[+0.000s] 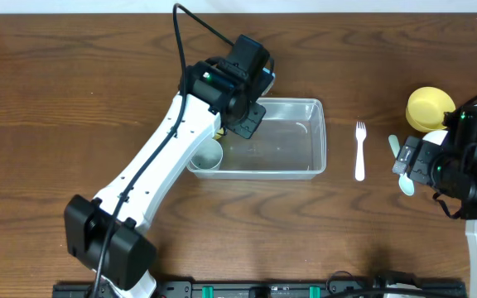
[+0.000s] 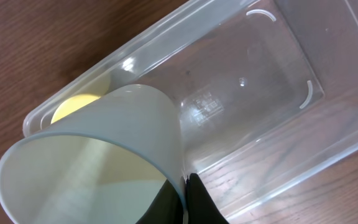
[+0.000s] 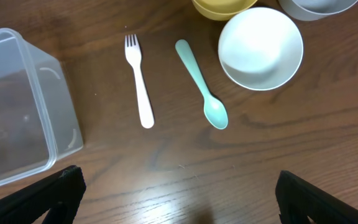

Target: Pack container

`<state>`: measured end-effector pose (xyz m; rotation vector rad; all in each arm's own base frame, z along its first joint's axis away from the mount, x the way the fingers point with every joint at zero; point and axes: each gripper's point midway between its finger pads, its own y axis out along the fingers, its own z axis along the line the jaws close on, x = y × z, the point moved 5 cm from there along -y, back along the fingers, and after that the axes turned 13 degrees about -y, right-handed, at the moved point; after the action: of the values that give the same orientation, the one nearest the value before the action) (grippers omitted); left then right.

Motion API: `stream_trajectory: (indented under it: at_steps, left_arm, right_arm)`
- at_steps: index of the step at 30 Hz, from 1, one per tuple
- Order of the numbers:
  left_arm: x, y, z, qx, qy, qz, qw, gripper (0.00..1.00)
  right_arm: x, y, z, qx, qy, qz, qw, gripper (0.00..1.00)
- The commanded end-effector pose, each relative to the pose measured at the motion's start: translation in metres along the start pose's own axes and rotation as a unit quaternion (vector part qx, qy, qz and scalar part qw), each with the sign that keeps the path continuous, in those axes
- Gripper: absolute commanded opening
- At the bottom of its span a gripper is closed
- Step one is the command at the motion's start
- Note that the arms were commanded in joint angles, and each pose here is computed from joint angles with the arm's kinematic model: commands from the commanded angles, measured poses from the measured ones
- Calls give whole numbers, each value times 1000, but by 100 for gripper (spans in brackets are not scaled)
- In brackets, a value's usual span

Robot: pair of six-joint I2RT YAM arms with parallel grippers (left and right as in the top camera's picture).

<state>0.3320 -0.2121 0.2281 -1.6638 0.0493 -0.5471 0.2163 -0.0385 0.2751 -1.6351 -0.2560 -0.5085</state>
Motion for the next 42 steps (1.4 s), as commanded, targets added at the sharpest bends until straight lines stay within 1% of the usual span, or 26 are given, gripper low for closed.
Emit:
stream_trajectory:
  at_steps: [1,4,17,23,29,31,33,37,40,42]
  left_arm:
    - [1,14,-3,-6,17,16,1000,6]
    - [1,25,-6,-15,22,29,999,6]
    - [2,67,-6,-11,34,60,998,6]
    - [-1,98,-5,-6,35,89,995,6]
    - [-5,114,-4,-3,34,107,994,7]
    - [-4,114,-3,0,35,104,994,17]
    - [-3,114,-2,6,36,102,994,35]
    - [-3,113,2,21,37,102,994,59]
    - [0,103,2,27,37,101,994,76]
    - [6,90,2,28,29,91,995,85]
  right_arm:
    - [4,-1,-3,-7,9,-2,1000,99]
    - [4,2,-3,-7,8,4,1000,99]
    - [5,10,-2,-5,7,20,1000,99]
    - [5,10,-2,-5,7,21,1000,99]
    - [4,10,-2,-5,7,24,1000,99]
    - [4,10,-2,-5,7,24,1000,99]
    - [4,10,-2,-5,7,24,1000,99]
    - [4,10,-2,-5,7,24,1000,99]
    - [3,10,-2,-5,7,26,1000,99]
    - [2,10,-2,-5,7,27,1000,99]
